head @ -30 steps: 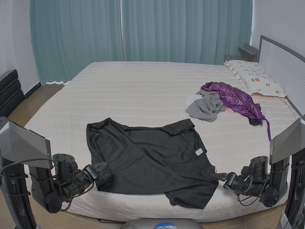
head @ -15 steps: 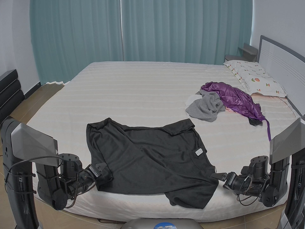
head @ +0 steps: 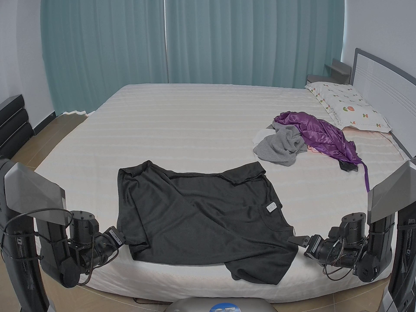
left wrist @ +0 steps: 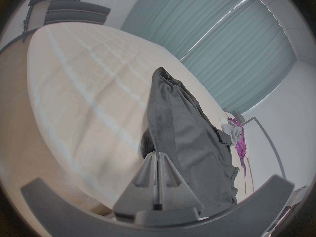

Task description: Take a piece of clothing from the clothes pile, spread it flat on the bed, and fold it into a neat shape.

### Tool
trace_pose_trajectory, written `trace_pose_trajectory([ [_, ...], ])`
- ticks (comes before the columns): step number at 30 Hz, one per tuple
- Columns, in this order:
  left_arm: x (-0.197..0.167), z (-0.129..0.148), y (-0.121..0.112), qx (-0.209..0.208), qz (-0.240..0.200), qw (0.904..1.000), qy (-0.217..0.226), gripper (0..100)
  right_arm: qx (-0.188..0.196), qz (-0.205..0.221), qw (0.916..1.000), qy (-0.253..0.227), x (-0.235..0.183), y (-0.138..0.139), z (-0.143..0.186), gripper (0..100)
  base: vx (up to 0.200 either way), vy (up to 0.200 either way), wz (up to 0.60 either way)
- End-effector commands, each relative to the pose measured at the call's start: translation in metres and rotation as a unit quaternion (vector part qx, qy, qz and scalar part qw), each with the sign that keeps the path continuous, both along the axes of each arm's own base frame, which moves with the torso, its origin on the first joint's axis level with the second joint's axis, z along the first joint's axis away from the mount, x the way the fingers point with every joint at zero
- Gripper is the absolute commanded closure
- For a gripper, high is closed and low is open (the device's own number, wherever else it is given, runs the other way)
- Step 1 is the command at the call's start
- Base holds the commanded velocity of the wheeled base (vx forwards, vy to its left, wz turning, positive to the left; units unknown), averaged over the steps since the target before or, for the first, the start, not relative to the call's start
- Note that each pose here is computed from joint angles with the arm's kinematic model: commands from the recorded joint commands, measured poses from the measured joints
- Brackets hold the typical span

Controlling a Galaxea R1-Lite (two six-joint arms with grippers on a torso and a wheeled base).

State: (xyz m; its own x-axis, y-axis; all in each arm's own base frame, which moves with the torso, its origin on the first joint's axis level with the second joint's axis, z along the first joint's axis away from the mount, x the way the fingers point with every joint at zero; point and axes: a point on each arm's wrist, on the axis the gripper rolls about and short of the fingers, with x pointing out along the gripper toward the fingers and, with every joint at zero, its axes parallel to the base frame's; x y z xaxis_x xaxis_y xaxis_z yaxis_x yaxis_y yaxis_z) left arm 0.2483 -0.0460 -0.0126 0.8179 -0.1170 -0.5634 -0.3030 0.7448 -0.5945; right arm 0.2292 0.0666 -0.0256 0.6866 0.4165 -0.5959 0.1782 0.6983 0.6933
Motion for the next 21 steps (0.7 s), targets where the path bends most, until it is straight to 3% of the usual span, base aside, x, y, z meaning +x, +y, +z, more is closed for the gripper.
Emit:
trace_pose_trajectory([
  [1,-0.012,0.014,0.010,0.016,0.006,0.9998,-0.012,100,0.001,0.002,1.0000,-0.005,0.000,0.001,0.001,0,0.000,0.000,0.00],
  [7,-0.022,0.019,0.020,0.041,0.008,0.9991,-0.009,100,0.001,0.003,1.0000,-0.004,0.000,0.001,0.001,0,0.000,0.000,0.00],
  [12,-0.034,0.025,0.048,0.100,0.028,0.9946,-0.003,100,0.001,0.003,1.0000,-0.002,-0.001,0.001,0.000,0,0.000,0.000,0.00],
  [21,-0.038,0.024,0.067,0.126,0.053,0.9905,0.009,100,-0.003,0.006,1.0000,0.005,-0.002,0.001,-0.003,0,0.000,0.000,0.00],
])
